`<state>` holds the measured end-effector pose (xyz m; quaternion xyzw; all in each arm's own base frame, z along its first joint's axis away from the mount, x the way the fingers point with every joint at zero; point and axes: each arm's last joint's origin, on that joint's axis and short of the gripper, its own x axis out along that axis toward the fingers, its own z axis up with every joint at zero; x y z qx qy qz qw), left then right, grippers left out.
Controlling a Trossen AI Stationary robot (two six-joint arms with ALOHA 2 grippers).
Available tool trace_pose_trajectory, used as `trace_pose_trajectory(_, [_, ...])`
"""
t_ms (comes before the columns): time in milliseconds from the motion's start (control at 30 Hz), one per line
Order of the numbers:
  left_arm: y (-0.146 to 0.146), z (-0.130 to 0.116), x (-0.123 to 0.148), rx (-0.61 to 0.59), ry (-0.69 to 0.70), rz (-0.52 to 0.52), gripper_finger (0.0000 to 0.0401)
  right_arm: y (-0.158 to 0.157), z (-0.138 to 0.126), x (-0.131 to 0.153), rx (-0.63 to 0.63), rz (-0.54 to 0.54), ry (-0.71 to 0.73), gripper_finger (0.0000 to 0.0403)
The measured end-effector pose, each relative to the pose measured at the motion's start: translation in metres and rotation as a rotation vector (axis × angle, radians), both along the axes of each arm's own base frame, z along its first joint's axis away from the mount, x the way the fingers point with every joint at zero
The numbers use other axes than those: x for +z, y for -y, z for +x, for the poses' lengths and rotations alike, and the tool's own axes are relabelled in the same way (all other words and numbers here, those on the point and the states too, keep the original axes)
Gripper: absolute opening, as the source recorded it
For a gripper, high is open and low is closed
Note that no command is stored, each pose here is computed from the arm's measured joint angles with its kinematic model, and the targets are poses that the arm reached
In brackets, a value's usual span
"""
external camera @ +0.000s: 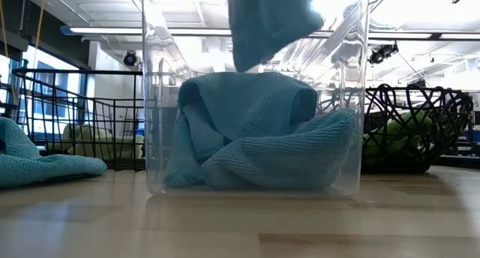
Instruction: Sort microfiber towel by color & place in baskets
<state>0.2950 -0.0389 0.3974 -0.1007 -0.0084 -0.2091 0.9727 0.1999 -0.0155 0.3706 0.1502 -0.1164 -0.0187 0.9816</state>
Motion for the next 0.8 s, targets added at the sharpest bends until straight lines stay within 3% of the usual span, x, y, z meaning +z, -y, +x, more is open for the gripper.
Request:
trace_pose_trajectory(300, [0.031,0.024,-0.04,-0.016,-0.241,-0.063,0.0,0.0,-0.001,0.0,0.004,-0.001,0.001,0.0287])
trace_pose_trajectory(533, [0.029,0.036,-0.065,0.059,-0.428,-0.122,0.0,-0.001,-0.001,-0.001,0.034,-0.007,-0.01,0.0287])
trace_pose_trajectory(633, [0.024,0.041,-0.061,0.077,-0.496,-0.082,0.0,-0.001,0.0,-0.002,0.041,-0.007,-0.026,0.0287])
trace_pose_trajectory(800, [0.022,0.055,-0.063,0.1,-0.659,0.087,0.0,-0.001,0.0,-0.004,0.041,-0.005,-0.046,0.0287])
